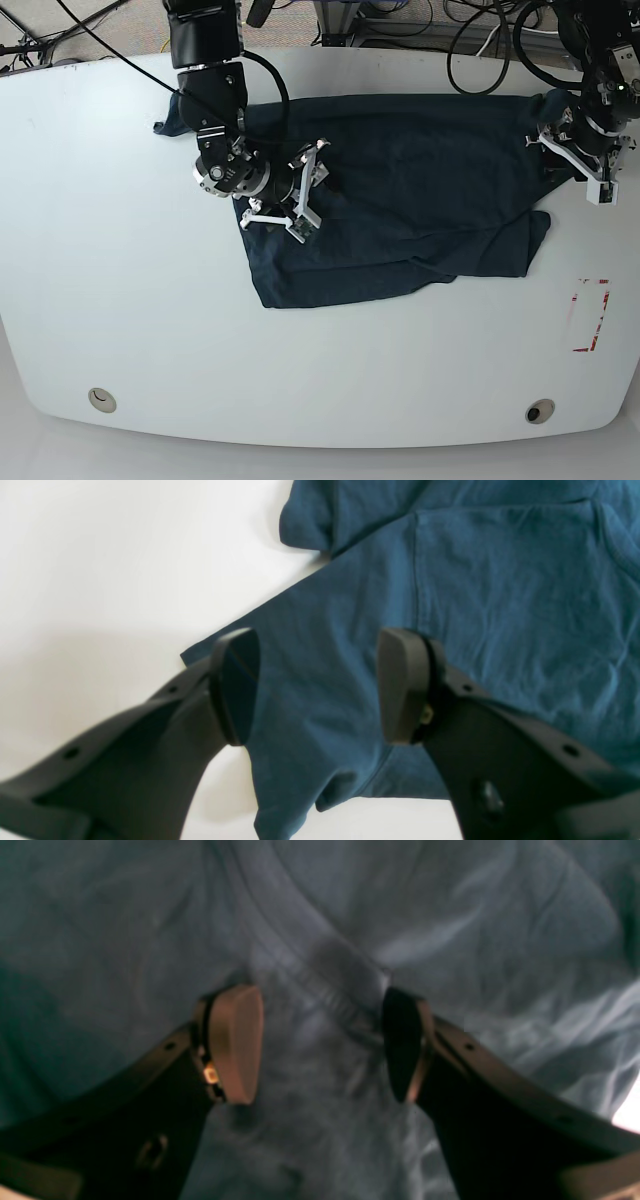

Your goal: Fold the T-shirt properly

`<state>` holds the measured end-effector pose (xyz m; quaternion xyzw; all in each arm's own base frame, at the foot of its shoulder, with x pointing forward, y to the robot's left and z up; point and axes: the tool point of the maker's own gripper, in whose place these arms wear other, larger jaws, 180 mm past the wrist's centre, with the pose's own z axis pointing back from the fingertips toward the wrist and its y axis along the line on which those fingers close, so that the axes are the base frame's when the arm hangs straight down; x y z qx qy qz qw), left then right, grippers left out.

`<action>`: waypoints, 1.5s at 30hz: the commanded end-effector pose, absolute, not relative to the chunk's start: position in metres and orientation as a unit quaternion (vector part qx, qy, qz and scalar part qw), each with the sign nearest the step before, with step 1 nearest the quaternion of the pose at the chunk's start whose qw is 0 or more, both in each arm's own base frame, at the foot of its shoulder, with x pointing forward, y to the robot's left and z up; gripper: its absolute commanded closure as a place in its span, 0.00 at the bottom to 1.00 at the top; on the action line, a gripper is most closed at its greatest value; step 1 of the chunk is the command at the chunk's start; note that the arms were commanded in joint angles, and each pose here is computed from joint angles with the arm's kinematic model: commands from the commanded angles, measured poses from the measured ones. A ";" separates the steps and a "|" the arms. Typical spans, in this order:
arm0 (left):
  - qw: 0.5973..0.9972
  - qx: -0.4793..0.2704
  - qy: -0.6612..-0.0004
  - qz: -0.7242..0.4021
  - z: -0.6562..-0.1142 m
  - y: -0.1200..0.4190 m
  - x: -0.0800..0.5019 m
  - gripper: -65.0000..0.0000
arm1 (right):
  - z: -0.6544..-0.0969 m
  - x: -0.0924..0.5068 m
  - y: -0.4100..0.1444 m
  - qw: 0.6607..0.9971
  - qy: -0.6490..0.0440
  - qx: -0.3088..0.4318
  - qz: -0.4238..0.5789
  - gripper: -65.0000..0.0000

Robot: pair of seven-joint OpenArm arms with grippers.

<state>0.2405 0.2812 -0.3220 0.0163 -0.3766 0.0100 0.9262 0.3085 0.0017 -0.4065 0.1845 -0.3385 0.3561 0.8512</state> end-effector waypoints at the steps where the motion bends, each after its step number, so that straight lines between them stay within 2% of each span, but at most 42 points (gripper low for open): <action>1: 0.918 0.020 -0.396 0.004 -0.311 0.283 0.247 0.47 | -0.392 0.320 0.007 0.840 -0.363 0.190 0.356 0.45; 11: 0.919 0.012 -0.393 -0.006 -0.314 0.274 0.249 0.47 | -0.391 0.321 0.006 0.839 -0.366 0.188 0.355 0.45; 23: 0.919 0.012 -0.393 -0.006 -0.314 0.274 0.249 0.47 | -0.395 0.331 -0.031 0.859 -0.367 0.146 0.325 0.45; 39: 0.915 0.012 -0.404 -0.005 -0.308 0.274 0.256 0.47 | -0.401 0.308 -0.013 0.854 -0.354 0.162 0.345 0.45; 45: 0.914 0.012 -0.404 -0.005 -0.308 0.274 0.257 0.47 | -0.394 0.310 -0.017 0.858 -0.362 0.190 0.311 0.45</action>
